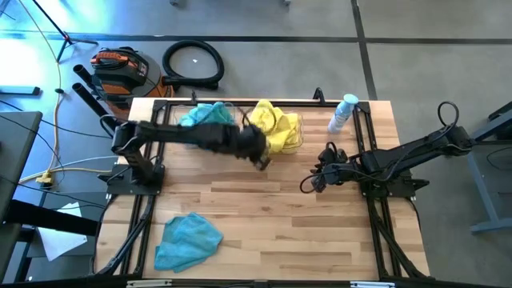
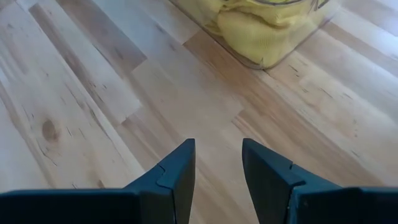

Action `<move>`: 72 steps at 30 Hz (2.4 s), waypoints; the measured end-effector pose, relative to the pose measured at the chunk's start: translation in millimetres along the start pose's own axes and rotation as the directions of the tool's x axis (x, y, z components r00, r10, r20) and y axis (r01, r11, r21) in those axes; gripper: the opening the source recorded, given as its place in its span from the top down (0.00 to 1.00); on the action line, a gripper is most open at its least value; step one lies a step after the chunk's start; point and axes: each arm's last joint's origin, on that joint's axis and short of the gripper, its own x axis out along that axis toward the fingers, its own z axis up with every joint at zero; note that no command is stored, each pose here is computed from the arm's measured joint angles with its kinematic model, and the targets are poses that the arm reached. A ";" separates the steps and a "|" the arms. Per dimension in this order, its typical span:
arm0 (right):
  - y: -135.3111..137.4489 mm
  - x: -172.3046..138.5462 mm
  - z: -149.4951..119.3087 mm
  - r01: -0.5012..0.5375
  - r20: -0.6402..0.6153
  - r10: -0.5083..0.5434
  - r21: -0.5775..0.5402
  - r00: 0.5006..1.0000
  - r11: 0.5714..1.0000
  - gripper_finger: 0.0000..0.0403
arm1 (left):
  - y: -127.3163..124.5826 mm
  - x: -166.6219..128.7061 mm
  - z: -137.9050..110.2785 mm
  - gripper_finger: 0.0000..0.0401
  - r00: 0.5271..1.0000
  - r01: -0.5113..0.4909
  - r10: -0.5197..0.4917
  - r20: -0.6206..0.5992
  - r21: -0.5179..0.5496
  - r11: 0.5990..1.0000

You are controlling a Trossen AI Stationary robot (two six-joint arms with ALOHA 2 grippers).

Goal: Sort microfiber towel by color & place in baskets
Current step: Put the blue towel into the left transparent bin

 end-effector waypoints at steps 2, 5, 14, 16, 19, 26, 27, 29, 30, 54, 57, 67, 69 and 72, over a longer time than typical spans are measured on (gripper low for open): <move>-0.3 0.0 -0.2 0.003 -0.002 -0.003 -0.030 1.000 1.000 0.69 | -11.6 -2.3 -19.2 0.66 0.999 0.004 -0.006 -0.035 -0.034 0.999; -0.5 0.0 -0.4 0.004 -0.004 -0.004 -0.067 1.000 0.998 0.69 | -21.2 -11.8 -52.6 0.66 0.990 -0.042 0.030 -0.136 -0.085 0.996; -3.7 -0.1 -3.0 0.032 -0.029 -0.035 -0.098 0.999 0.995 0.69 | -44.0 -45.6 -151.5 0.66 0.899 -0.204 0.114 -0.422 -0.177 0.963; -4.8 -0.2 -3.9 0.042 -0.037 -0.046 -0.105 0.998 0.994 0.69 | -47.4 -48.9 -173.3 0.66 0.867 -0.219 0.107 -0.487 -0.179 0.959; -6.4 -0.3 -5.1 0.055 -0.049 -0.061 -0.115 0.997 0.992 0.69 | -48.2 -53.1 -207.5 0.66 0.806 -0.277 0.116 -0.580 -0.198 0.940; -6.7 -0.4 -5.4 0.057 -0.051 -0.064 -0.138 0.997 0.989 0.69 | -50.5 -58.7 -273.1 0.66 0.734 -0.320 0.059 -0.677 -0.267 0.909; -6.7 -0.4 -5.3 0.056 -0.051 -0.064 -0.143 0.997 0.988 0.69 | -49.2 -57.6 -280.2 0.66 0.733 -0.325 0.055 -0.678 -0.278 0.904; -6.7 -0.3 -5.2 0.055 -0.050 -0.064 -0.158 0.997 0.986 0.69 | -42.9 -54.8 -292.5 0.66 0.731 -0.362 0.078 -0.678 -0.288 0.887; -6.6 -0.3 -5.2 0.054 -0.050 -0.063 -0.161 0.997 0.985 0.69 | -39.4 -53.2 -298.1 0.66 0.730 -0.380 0.090 -0.678 -0.293 0.877; -7.1 -0.2 -3.2 0.096 0.006 -0.096 -0.132 0.995 0.987 0.69 | -0.5 -32.6 -245.7 0.99 0.923 -0.150 -0.031 -0.382 -0.435 0.888; -7.6 -0.3 -2.4 0.117 0.031 -0.114 -0.110 0.993 0.987 0.69 | 14.1 -53.7 -207.8 1.00 0.973 -0.067 -0.035 -0.228 -0.426 0.902; -11.8 1.6 2.2 0.164 0.070 -0.162 -0.029 0.984 0.986 0.69 | 87.6 -122.7 -78.0 1.00 0.981 -0.002 0.047 0.188 -0.230 0.973; -13.7 2.7 4.2 0.171 0.072 -0.172 0.013 0.983 0.985 0.69 | 105.8 -128.5 -56.9 1.00 0.969 -0.060 0.102 0.227 -0.187 0.981; -16.9 4.5 7.2 0.185 0.073 -0.190 0.070 0.979 0.980 0.69 | 134.3 -131.4 -29.9 1.00 0.951 -0.151 0.186 0.248 -0.153 0.977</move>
